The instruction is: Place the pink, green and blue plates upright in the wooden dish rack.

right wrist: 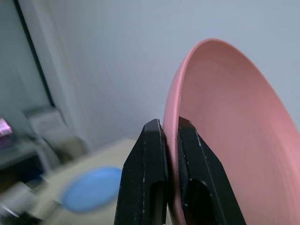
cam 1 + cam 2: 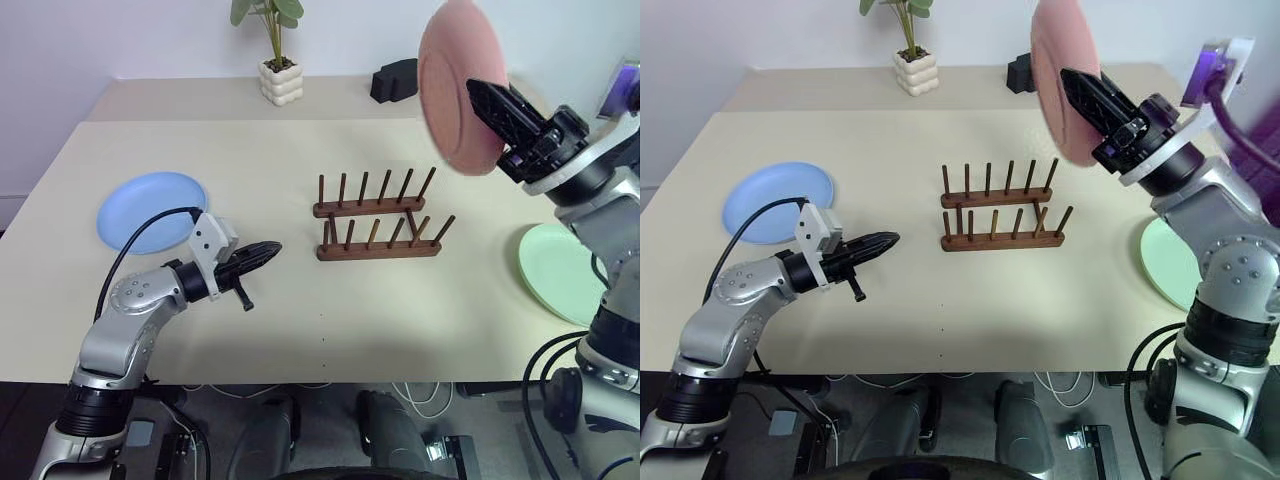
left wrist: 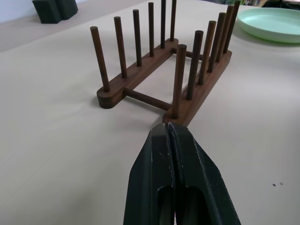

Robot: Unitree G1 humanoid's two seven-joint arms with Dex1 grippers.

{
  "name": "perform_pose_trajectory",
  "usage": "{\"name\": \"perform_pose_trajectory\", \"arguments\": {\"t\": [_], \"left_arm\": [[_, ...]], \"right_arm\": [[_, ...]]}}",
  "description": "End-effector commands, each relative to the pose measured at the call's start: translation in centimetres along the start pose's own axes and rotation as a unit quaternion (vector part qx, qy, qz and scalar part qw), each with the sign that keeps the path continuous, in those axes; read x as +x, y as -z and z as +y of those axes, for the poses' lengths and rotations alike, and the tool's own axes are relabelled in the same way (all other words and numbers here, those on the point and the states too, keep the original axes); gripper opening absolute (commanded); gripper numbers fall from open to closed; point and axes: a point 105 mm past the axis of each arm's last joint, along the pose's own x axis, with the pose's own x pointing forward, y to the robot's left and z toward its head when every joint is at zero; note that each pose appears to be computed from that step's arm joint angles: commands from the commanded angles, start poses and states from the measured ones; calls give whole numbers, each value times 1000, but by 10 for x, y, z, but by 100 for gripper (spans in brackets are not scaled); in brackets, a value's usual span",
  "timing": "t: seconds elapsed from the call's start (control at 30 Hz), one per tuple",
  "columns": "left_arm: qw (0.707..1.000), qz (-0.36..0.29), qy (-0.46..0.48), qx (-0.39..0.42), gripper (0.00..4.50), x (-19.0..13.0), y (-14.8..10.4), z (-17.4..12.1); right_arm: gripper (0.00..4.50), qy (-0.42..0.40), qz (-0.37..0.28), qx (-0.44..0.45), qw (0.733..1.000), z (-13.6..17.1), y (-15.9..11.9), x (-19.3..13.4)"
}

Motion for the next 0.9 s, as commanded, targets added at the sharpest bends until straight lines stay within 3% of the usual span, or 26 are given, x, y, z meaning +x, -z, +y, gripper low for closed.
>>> {"name": "perform_pose_trajectory", "arguments": {"t": [0.03, 0.47, 0.9], "left_arm": [[1000, -17, 0, 12, 0, 1, -9, -2], [1000, -15, 5, 10, 0, 1, -8, -4], [1000, -10, 0, 12, 0, -1, -7, -5]], "right_arm": [[3, -6, -44, 43, 998, 15, -13, -1], [3, 64, -31, 93, 993, -5, 14, -9], [3, 116, -52, 132, 983, -26, 22, -18]]}}
